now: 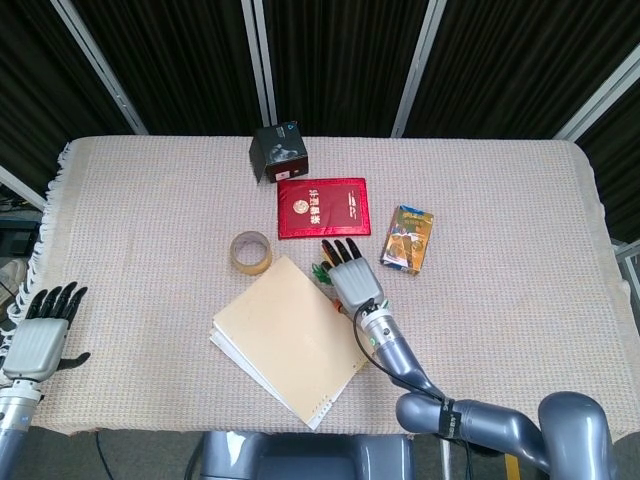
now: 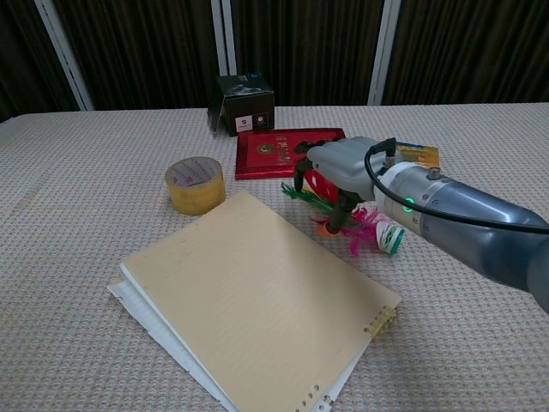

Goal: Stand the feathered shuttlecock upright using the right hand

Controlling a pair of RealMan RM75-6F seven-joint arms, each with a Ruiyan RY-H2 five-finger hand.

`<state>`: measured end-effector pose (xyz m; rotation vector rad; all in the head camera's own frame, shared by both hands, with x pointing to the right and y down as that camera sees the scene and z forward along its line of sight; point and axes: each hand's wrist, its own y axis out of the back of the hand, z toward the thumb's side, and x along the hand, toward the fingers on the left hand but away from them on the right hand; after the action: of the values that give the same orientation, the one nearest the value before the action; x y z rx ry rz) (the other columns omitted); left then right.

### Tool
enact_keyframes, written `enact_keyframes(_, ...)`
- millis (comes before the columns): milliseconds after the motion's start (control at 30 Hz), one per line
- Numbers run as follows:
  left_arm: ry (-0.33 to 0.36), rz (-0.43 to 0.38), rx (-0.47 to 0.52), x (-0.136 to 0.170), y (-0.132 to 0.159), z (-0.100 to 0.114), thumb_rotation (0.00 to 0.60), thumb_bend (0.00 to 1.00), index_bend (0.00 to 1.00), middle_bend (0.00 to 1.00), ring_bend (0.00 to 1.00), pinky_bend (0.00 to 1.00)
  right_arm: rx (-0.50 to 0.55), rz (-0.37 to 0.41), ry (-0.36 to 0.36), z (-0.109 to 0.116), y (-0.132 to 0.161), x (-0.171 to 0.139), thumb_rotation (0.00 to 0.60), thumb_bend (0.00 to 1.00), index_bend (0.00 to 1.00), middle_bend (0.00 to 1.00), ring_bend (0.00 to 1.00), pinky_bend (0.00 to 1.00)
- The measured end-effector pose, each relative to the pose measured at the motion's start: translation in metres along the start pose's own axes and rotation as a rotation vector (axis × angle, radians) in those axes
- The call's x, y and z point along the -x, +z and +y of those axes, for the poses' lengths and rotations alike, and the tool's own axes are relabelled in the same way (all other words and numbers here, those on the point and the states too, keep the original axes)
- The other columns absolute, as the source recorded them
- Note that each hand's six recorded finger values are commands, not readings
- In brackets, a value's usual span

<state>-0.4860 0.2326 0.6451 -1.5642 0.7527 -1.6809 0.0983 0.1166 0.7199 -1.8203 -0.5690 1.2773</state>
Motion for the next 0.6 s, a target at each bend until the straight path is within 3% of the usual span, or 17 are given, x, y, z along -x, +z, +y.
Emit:
enact_keyframes(433,-0.009,0.025,-0.001,-0.005,-0.008,-0.002,0.600,0.01,0.00,0.00,0.00,0.00,-0.020,-0.013,0.020,-0.005,-0.006,0.023,0.600,0.18,0.34,0.00,0.00,0.00)
enact_keyframes(600,-0.011,0.026,0.000,-0.006,-0.008,-0.002,0.600,0.01,0.00,0.00,0.00,0.00,-0.020,-0.022,0.037,-0.012,-0.013,0.027,0.600,0.23,0.46,0.00,0.00,0.00)
